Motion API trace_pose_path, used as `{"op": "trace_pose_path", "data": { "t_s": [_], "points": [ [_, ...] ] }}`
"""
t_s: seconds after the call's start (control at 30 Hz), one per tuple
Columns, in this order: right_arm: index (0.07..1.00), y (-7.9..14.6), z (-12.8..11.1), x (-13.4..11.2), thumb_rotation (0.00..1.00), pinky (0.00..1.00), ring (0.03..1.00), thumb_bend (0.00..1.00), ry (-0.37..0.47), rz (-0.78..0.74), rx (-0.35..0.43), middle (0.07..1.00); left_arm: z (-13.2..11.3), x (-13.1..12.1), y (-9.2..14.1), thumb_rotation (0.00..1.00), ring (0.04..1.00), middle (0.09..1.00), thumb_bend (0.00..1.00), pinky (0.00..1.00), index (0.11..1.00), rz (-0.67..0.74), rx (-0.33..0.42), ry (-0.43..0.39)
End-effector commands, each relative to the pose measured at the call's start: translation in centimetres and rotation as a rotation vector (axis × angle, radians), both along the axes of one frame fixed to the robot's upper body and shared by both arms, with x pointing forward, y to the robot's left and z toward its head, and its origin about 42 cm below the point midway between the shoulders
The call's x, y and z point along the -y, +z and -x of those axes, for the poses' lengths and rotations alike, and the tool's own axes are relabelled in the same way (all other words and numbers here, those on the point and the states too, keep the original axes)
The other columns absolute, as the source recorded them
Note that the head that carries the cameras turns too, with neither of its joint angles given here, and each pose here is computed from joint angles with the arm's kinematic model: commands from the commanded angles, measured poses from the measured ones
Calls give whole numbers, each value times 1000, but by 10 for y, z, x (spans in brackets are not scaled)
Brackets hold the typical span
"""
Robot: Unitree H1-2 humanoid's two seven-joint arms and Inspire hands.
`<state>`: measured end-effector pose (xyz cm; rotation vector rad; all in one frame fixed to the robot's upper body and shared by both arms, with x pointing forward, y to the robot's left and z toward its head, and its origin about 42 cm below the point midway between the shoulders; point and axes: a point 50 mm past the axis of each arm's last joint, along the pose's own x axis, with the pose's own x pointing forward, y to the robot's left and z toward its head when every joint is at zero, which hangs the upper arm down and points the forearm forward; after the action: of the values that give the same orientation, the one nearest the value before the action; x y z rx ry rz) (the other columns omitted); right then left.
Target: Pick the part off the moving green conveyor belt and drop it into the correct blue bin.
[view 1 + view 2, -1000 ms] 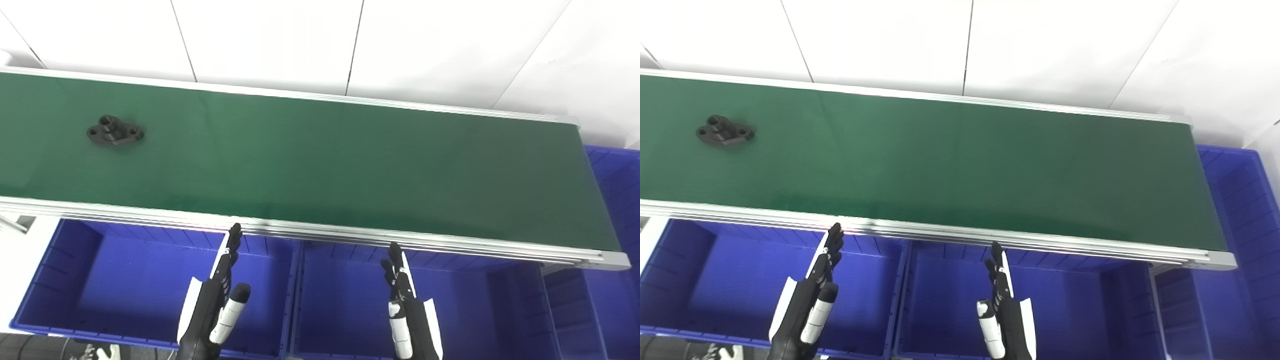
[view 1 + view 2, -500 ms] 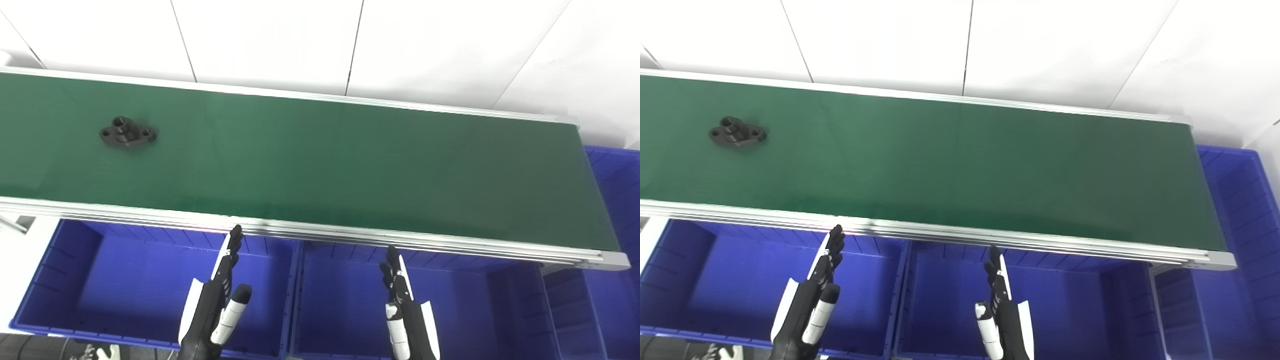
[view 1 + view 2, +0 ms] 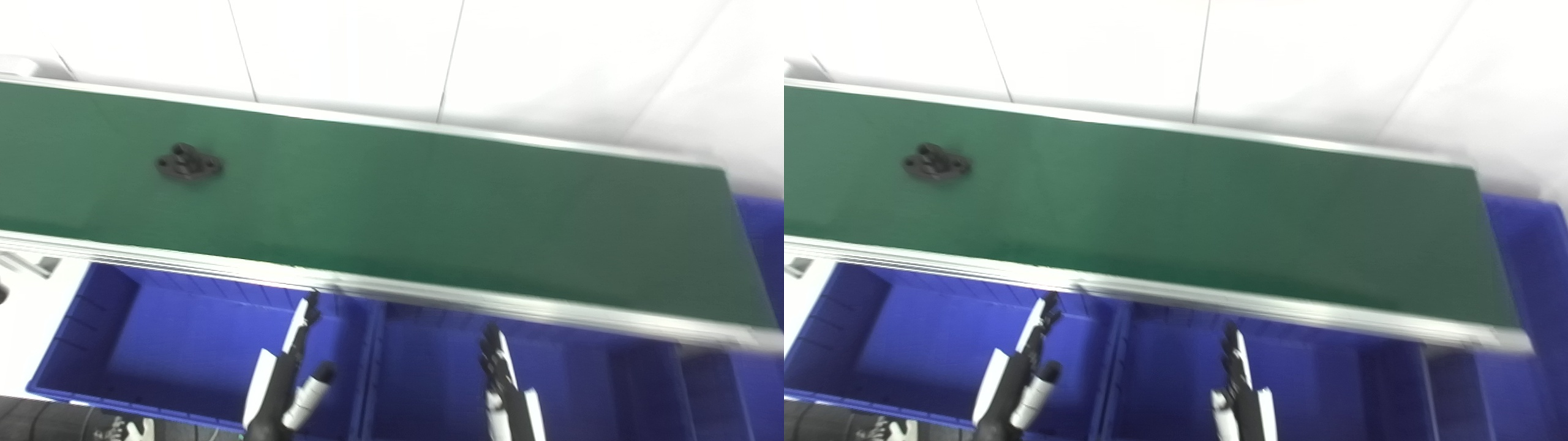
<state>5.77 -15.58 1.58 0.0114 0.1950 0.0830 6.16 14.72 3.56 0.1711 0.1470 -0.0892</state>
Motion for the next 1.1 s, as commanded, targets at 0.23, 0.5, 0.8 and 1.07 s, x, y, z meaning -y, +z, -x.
{"op": "trace_pose_path", "data": {
  "t_s": [0.23,0.5,0.8,1.07],
  "points": [
    [1000,-6,-12,24,914,1000,1000,627,12,-45,49,1000,-14,30,-8,991,953,1000,640,1000,1000,27,77,5],
    [1000,-11,-16,25,832,1000,1000,639,16,-44,40,1000,-17,32,-10,1000,942,999,631,1000,1000,40,76,6],
    [1000,-6,-12,18,809,1000,1000,629,16,-57,47,1000,-14,24,-7,980,941,1000,618,1000,1000,42,76,1],
    [1000,-1,-10,15,821,1000,1000,671,16,-39,62,1000,-10,22,-5,966,945,999,614,1000,1000,41,79,3]
  ]
}}
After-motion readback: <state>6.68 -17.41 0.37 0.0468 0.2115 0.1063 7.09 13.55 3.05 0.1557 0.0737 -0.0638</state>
